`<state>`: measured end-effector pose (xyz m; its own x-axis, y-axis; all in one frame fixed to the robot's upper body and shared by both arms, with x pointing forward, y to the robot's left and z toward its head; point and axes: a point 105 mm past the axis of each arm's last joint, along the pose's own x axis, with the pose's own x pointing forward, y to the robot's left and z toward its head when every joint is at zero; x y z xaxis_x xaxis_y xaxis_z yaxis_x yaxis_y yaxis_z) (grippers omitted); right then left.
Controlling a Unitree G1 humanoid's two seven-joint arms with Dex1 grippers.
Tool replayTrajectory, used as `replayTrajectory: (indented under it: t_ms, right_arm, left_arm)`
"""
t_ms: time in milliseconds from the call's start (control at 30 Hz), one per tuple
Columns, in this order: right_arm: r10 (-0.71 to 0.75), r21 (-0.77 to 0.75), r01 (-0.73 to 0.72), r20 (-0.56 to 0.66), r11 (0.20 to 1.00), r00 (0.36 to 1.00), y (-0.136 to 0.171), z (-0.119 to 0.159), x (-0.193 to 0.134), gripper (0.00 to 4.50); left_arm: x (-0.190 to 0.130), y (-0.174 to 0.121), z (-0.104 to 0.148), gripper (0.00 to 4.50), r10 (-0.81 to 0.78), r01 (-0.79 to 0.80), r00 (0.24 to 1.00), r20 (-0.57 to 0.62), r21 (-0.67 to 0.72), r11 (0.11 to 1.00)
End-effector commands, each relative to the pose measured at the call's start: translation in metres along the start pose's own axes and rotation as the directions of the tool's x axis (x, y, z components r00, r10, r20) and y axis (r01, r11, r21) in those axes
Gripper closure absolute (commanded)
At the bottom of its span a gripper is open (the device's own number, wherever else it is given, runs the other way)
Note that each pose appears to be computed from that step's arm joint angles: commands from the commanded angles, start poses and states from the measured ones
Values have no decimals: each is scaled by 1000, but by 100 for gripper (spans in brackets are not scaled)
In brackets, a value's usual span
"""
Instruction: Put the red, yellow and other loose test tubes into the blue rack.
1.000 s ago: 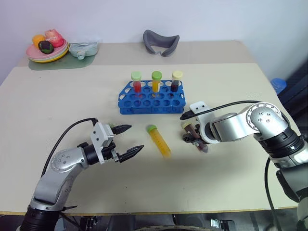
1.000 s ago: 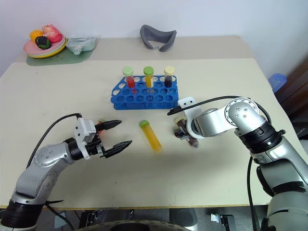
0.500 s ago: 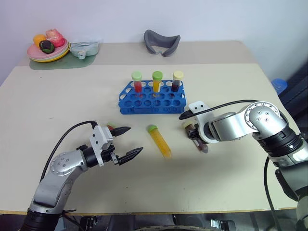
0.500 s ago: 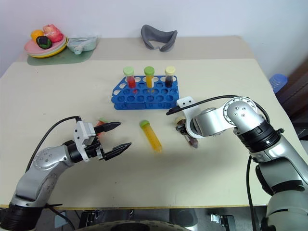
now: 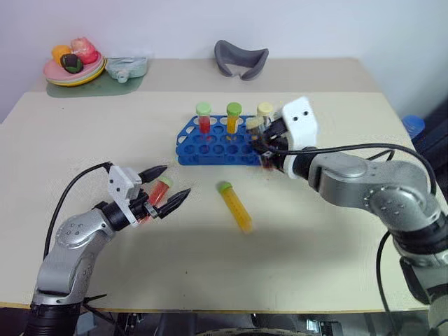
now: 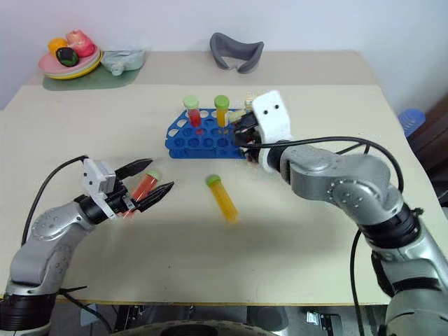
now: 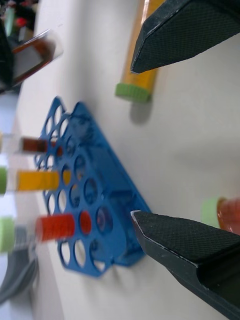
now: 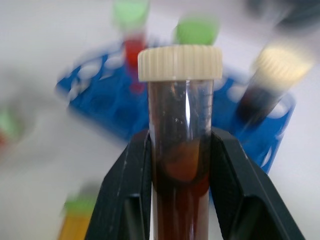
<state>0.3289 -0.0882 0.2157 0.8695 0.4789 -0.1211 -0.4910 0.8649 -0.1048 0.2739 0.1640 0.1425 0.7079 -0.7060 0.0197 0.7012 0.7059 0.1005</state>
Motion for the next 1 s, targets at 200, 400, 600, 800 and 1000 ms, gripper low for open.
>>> replayTrajectory:
  t_ms: [200, 400, 600, 800, 1000]
  right_arm:
    - [-132, 15, 137, 389, 990, 912, -10, 19, 19, 328]
    - [-168, 39, 168, 423, 985, 891, -9, 1, 36, 328]
    - [-208, 91, 187, 448, 978, 869, -16, -10, 39, 328]
    - [-254, 121, 223, 442, 967, 860, -24, -23, 40, 328]
    - [-257, 133, 221, 442, 966, 859, -24, -27, 44, 328]
  left_arm:
    - [17, -11, 22, 0, -49, 48, 997, 58, 19, 999]
    - [21, -14, 28, 0, -71, 70, 995, 71, 17, 997]
    - [15, -16, 26, 0, -76, 76, 995, 60, 10, 997]
    - [13, -19, 28, 0, -87, 87, 995, 57, 3, 996]
    - [14, -20, 28, 0, -95, 95, 994, 52, -1, 996]
